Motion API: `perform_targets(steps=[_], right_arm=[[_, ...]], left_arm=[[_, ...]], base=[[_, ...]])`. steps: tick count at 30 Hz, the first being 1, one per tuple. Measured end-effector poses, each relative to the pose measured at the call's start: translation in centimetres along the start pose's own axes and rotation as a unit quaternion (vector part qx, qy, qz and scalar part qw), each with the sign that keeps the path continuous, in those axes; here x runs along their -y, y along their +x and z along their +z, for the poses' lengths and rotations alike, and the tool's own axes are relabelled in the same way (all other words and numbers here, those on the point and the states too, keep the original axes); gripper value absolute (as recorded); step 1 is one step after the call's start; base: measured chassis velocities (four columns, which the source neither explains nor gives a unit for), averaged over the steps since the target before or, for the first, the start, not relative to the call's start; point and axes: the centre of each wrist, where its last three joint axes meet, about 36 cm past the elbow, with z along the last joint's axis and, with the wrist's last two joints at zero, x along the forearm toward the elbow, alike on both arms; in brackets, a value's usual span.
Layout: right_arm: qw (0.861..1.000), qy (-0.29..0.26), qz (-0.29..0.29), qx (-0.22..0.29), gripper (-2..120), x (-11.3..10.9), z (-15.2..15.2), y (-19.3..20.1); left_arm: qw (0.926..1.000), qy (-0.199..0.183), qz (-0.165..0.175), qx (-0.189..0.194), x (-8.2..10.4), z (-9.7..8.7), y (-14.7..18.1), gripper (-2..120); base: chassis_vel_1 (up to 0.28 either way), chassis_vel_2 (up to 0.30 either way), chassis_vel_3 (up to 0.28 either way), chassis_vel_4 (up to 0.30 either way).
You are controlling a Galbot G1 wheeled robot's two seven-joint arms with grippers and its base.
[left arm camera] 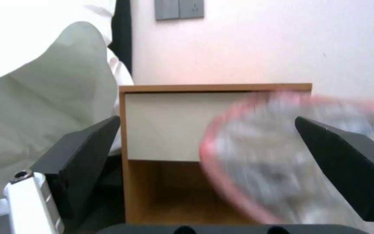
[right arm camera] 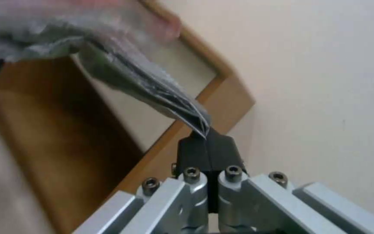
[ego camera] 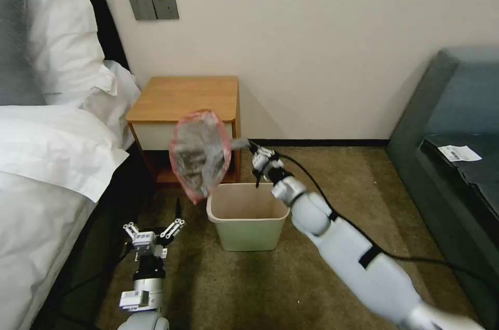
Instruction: Pick up the garbage bag from the table and place it over the trash can.
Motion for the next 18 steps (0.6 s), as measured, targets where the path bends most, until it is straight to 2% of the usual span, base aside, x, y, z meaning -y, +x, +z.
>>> perform_targets(steps=[2, 5, 8, 18], right_arm=[[1.000, -0.002, -0.005, -0.003, 0, -0.8, 0.1, 0.7], [1.000, -0.001, -0.020, -0.007, 0, -3.2, 0.2, 2.5], [1.000, 0.005, -0.027, -0.008, 0, -4.4, 0.2, 3.3], [0.999, 0.010, -0.029, -0.011, 0, -5.4, -0.2, 6.1]], left_arm=[[1.0000, -0.001, 0.001, 0.000, 0.0, 0.0, 0.0, 100], [1.0000, 0.001, 0.006, -0.001, 0.5, 0.3, -0.1, 100], [1.0000, 0.003, 0.007, -0.001, 0.9, 0.3, -0.2, 100], [0.9999, -0.002, 0.007, -0.007, 0.6, 0.5, 0.1, 100]], base=[[0.000, 0.000, 0.000, 0.000], [0.000, 0.000, 0.000, 0.000], [0.000, 0.000, 0.000, 0.000], [0.000, 0.000, 0.000, 0.000]])
